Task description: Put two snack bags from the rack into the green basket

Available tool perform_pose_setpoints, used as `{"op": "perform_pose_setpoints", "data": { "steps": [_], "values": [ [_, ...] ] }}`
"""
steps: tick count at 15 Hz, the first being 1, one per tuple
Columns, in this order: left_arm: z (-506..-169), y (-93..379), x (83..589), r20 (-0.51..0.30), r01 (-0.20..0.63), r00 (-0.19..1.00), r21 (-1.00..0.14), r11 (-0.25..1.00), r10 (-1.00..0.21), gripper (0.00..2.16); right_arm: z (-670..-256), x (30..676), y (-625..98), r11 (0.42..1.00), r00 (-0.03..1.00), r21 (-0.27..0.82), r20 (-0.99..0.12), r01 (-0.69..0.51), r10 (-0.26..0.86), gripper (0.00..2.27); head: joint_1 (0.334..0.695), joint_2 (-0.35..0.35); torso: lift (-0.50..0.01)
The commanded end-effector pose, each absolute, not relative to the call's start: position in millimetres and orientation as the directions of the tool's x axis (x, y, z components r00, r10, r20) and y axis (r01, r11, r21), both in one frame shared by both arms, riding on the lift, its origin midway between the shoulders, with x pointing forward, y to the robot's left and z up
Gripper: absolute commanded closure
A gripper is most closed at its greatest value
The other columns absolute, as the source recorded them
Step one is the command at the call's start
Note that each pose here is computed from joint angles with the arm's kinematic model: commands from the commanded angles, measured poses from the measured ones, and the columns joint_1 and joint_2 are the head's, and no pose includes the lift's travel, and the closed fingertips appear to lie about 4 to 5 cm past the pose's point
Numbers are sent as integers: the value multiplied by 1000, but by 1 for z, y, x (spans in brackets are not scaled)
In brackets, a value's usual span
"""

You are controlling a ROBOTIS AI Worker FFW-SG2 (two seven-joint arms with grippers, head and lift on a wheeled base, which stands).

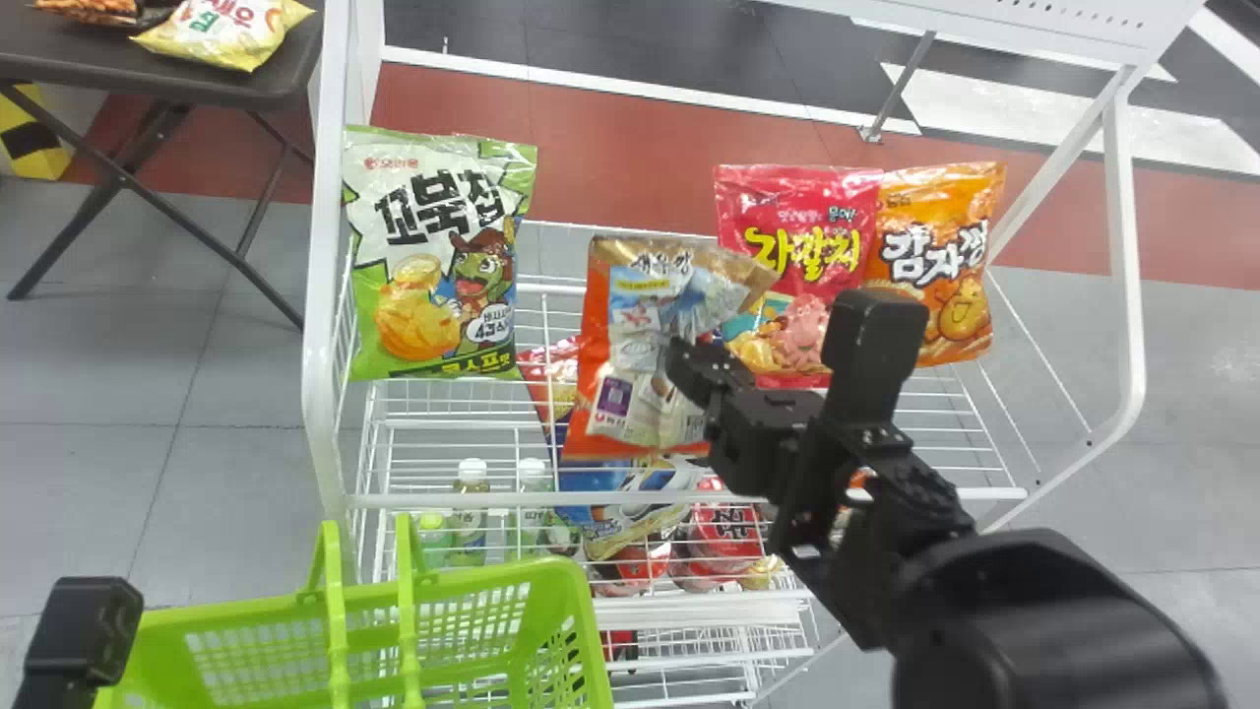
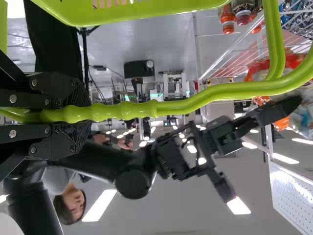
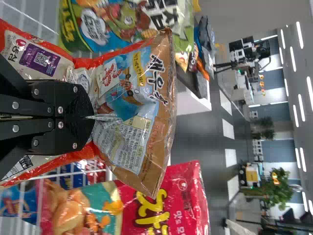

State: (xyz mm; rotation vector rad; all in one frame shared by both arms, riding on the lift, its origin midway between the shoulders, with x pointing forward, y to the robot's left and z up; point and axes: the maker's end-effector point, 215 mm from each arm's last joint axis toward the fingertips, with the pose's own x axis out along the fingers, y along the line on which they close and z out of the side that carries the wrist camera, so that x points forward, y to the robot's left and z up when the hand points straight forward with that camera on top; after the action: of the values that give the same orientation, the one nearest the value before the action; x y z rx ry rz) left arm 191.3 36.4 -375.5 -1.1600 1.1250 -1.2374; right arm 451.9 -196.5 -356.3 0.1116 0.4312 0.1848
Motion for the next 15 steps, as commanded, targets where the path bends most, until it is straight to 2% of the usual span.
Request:
{"op": "perform_pose_setpoints", "data": {
  "steps": [1,4,7,10,15],
  "values": [
    [-374,34,192,14,88,25,-996,-12,-1000,1268,-361,413,-192,966,838,186,-486,-177,247,2186,695,-282,-4],
    [-373,29,190,24,85,28,-996,-22,-999,1268,-369,355,-181,938,734,277,-590,-208,337,2186,695,-304,-4],
    [-373,23,189,25,84,26,-996,-23,-999,1268,-358,310,-172,902,687,372,-596,-222,415,2186,695,-319,-4],
    [-375,20,188,20,83,24,-996,-18,-1000,1268,-384,261,-165,877,552,436,-689,-201,469,2186,695,-350,-4],
    [-375,21,190,15,88,25,-996,-12,-1000,1268,-411,222,-121,806,424,556,-692,-203,585,2186,695,-350,-4]
  ]
}}
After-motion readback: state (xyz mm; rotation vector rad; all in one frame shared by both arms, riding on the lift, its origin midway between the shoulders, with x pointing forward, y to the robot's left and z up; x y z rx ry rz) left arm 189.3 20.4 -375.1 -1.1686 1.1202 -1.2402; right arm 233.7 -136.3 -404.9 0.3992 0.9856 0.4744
